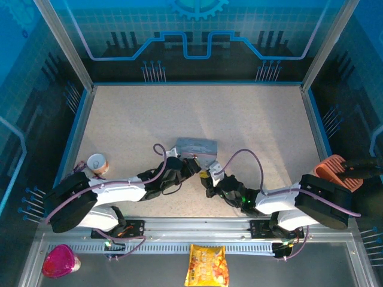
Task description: Unlock the padlock with the key
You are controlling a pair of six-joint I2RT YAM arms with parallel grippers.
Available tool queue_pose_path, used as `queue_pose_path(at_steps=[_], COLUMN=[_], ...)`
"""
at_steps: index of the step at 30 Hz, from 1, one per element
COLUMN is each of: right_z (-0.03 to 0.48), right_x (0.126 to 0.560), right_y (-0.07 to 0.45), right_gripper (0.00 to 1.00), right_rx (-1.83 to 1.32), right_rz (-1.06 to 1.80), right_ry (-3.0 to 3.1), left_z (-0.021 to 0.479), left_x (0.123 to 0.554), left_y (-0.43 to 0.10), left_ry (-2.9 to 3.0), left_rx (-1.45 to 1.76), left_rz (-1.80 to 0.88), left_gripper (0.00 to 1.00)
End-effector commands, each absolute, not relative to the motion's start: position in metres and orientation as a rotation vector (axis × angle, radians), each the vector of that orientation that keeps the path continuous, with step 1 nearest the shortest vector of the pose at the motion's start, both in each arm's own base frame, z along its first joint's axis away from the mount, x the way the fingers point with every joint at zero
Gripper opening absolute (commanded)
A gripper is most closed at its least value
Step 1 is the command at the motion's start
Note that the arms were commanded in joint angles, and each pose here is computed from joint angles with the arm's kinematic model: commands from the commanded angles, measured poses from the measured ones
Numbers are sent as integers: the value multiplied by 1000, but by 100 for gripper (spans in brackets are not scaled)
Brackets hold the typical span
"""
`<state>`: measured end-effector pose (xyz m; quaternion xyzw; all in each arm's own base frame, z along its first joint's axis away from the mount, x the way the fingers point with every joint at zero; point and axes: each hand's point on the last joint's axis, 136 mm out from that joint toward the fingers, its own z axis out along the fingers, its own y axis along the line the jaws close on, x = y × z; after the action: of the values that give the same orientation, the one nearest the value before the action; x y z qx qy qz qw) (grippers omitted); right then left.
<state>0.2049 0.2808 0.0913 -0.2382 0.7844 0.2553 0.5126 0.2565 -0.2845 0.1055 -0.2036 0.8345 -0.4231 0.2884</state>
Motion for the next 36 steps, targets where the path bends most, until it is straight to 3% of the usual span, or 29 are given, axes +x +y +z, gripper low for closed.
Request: queue_pose_path(at_steps=[1,14,23,25,31,36], right_z=[93,43,40,41,45,46], right_x=[206,220,223,223,223,227], right_y=[285,257,253,252,251,246], right_gripper=[0,0,0,4,30,38], right_rx=[-437,-178,-162,-163,-169,-149], right_rz=[741,822,795,790,792,808], right_ry=[1947,2134,2158,2162,2174,2189], left_z=[107,75,86,95,104,98], left_x=[262,265,278,287,314,328], left_y=[-290,-260,-203,-197,-201,-212], left_ry=[2233,2314,2352,2346,2388,2435], left_rx=[-514,-555,-487,-432,-207,-112], left_rz=[-1109,-955,-645,-615,-541,-540], left_gripper=[7,47,69,72,77,78])
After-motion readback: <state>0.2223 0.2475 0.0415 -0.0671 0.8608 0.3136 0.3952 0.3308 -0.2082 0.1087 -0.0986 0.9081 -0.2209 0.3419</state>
